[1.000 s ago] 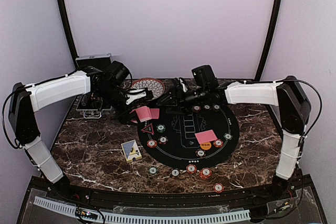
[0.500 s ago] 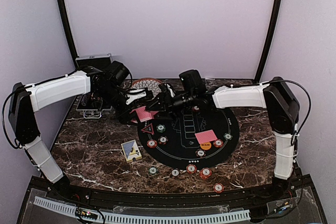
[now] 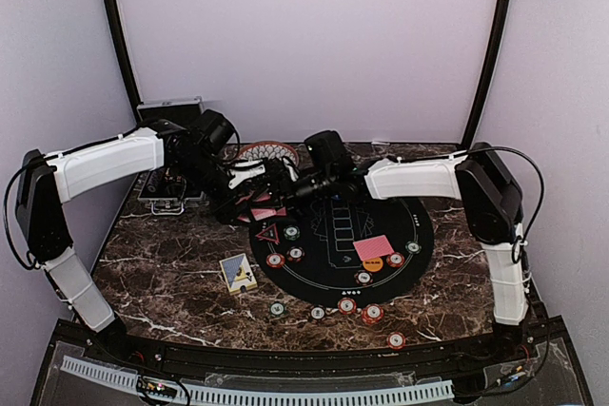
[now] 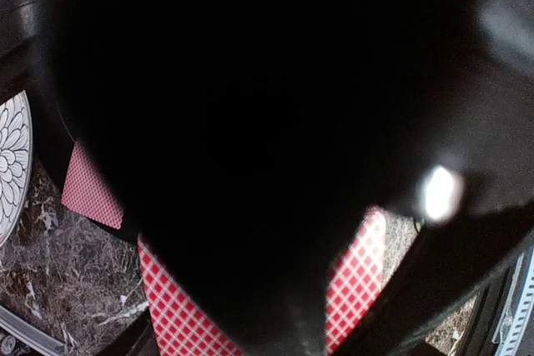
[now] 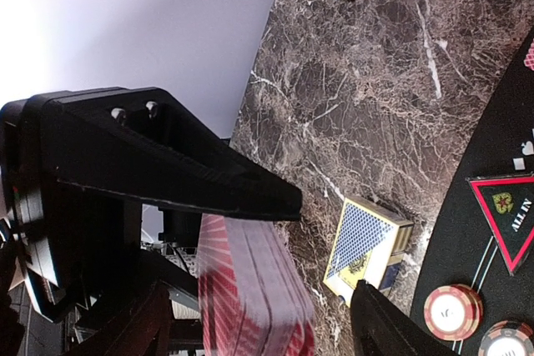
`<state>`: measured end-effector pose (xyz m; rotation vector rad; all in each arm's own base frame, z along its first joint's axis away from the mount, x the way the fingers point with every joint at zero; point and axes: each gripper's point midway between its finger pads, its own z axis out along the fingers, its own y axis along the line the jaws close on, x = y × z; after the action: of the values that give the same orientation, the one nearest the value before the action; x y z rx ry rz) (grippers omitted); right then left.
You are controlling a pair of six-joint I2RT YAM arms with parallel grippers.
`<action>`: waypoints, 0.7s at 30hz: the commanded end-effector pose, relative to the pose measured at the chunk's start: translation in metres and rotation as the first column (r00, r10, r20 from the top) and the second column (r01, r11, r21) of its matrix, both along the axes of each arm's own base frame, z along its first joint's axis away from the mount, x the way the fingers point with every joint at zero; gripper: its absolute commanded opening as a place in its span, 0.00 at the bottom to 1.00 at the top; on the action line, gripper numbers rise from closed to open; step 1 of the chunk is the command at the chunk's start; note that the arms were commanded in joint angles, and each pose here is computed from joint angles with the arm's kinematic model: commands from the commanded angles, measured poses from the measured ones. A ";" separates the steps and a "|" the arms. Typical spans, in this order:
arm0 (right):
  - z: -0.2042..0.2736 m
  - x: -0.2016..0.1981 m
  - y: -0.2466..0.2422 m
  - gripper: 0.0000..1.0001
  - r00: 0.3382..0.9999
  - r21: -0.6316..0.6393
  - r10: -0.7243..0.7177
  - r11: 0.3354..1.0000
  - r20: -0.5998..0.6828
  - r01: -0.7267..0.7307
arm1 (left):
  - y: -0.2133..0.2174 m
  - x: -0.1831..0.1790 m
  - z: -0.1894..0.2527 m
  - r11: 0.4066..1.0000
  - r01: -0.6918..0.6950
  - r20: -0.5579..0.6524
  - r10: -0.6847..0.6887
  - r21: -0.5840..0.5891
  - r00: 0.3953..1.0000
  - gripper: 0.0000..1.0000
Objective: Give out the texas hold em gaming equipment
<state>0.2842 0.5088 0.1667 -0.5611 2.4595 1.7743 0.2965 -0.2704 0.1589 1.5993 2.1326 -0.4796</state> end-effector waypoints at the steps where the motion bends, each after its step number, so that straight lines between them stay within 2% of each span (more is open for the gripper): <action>1: 0.013 -0.003 0.010 0.75 1.000 0.035 0.024 0.999 0.015 -0.025 | -0.006 0.000 0.020 0.999 0.020 0.029 -0.018 -0.047 0.999 0.00; 9: -0.005 0.003 0.010 0.71 0.999 0.010 -0.012 1.000 -0.030 0.012 | -0.007 -0.002 0.022 0.998 0.023 0.030 -0.021 -0.055 0.999 0.00; 21: -0.015 0.023 -0.015 0.64 0.992 -0.037 -0.120 0.992 -0.048 0.119 | -0.006 -0.005 0.024 0.998 0.027 0.031 -0.025 -0.060 0.999 0.00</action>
<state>0.2937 0.5071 0.1510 -0.4492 2.5052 1.7750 0.2952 -0.2724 0.1604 1.6008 2.1253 -0.4967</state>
